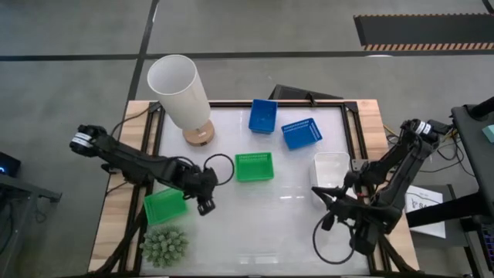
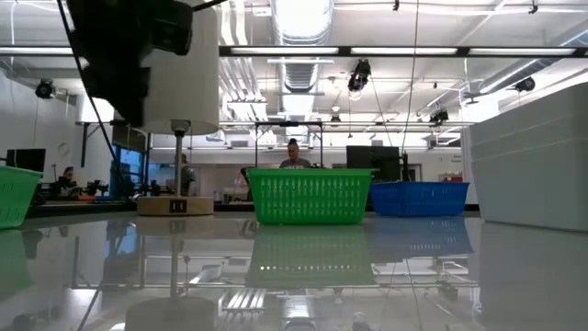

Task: Stack baskets by color
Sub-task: Stack the bottom green bin on top of the top green bins

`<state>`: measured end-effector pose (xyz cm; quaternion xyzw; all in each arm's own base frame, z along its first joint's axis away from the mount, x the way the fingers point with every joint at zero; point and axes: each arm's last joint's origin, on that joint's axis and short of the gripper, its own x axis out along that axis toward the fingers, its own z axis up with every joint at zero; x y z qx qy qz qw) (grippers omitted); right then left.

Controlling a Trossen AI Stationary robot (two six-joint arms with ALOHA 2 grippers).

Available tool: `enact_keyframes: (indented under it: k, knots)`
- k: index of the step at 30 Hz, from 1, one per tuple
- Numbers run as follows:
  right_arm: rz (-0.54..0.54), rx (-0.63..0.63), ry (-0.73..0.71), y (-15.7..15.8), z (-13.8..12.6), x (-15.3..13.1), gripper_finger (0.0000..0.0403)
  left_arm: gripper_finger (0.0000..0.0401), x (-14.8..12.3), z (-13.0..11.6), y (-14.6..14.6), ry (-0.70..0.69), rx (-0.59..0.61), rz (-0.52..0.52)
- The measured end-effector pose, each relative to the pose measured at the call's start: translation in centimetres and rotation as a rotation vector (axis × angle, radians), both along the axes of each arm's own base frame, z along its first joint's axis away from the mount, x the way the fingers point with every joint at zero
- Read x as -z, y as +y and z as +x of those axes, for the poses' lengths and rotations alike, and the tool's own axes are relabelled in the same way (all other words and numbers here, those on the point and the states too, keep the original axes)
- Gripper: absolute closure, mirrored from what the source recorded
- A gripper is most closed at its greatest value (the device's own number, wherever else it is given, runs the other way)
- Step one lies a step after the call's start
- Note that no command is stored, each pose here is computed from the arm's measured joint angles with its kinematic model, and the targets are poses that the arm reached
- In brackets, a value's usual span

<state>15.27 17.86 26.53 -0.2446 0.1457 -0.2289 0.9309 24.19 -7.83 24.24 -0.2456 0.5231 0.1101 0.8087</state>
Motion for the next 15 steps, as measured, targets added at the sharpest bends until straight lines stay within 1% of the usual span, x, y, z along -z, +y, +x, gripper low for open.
enact_keyframes:
  k: [3,6,8,11,13,15]
  knots:
    - [-0.034,0.041,0.007,-0.5,1.2,-1.9,0.0394,0.0332,-0.4,-0.2,-0.1,0.083,-0.060,-0.041]
    - [-0.061,0.091,0.032,-1.5,2.5,-3.2,0.0394,0.0332,-0.4,0.2,-0.5,0.135,-0.056,-0.098]
    - [-0.048,0.125,0.072,-2.5,3.4,-3.4,0.0394,0.0332,-0.1,0.5,-0.9,0.169,-0.030,-0.129]
    - [0.009,0.160,0.147,-4.2,5.1,-2.6,0.0394,0.0332,0.6,1.0,-1.2,0.202,0.006,-0.135]
    - [0.075,0.118,0.210,-5.0,6.6,-1.8,0.0394,0.0332,1.0,1.4,-1.3,0.212,0.033,-0.122]
    - [0.114,0.014,0.260,-5.8,8.2,-0.9,0.0394,0.0332,1.4,1.6,-1.4,0.224,0.063,-0.106]
